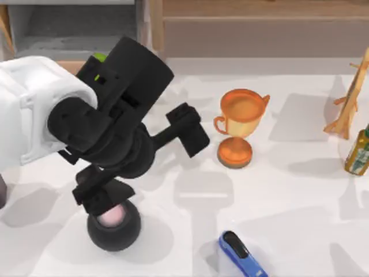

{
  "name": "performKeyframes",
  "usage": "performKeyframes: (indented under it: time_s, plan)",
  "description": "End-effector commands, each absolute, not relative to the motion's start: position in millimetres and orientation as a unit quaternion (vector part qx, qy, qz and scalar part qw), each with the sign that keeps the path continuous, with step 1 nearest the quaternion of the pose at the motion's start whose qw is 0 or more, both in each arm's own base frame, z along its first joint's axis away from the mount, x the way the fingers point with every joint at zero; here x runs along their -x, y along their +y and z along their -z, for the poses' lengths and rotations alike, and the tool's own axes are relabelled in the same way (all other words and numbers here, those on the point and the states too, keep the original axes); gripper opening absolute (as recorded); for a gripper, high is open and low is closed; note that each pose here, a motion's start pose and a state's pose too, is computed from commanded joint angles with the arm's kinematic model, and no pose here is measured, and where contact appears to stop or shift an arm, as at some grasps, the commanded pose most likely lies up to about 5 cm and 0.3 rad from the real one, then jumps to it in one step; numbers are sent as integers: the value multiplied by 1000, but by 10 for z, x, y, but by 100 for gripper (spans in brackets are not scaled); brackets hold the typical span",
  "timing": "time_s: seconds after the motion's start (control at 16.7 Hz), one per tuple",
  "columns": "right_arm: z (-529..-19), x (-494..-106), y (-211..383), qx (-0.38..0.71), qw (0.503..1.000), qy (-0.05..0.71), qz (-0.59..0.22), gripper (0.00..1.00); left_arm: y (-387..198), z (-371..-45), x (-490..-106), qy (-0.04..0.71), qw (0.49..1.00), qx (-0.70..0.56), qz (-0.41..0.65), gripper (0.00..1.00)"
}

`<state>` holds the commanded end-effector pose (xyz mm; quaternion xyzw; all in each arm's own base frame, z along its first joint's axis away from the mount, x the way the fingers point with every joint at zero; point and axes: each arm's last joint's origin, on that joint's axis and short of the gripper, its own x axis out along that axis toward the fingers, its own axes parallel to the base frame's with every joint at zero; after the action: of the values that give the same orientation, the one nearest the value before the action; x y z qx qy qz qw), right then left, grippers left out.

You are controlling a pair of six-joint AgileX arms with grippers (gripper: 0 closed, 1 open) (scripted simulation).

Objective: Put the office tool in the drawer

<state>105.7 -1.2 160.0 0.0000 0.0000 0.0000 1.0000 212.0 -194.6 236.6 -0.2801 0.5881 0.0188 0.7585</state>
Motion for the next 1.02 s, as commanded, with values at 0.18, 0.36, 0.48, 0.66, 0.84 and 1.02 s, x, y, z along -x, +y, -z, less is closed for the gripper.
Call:
performKeyframes:
  time_s: [0.18, 0.36, 0.48, 0.66, 0.84, 1.02]
  plan:
    - [-1600, -1057, -12, 0, 1000, 0, 0, 100, -2579, -2145, -2143, 646, 711, 262, -96, 100]
    - [-1600, -1057, -12, 0, 1000, 0, 0, 100, -3089, -1909, -2050, 669, 685, 241, -161, 100]
    - [-1600, -1057, -12, 0, 1000, 0, 0, 100, -3333, -1761, -1972, 673, 676, 230, -195, 100]
    - [-1600, -1057, -12, 0, 1000, 0, 0, 100, -3521, -1637, -1892, 672, 671, 221, -220, 100]
    - [-1600, -1057, -12, 0, 1000, 0, 0, 100, -3535, -1627, -1885, 672, 671, 220, -222, 100]
    - [-1600, -1057, -12, 0, 1000, 0, 0, 100, -3525, -1614, -1896, 672, 671, 221, -223, 100]
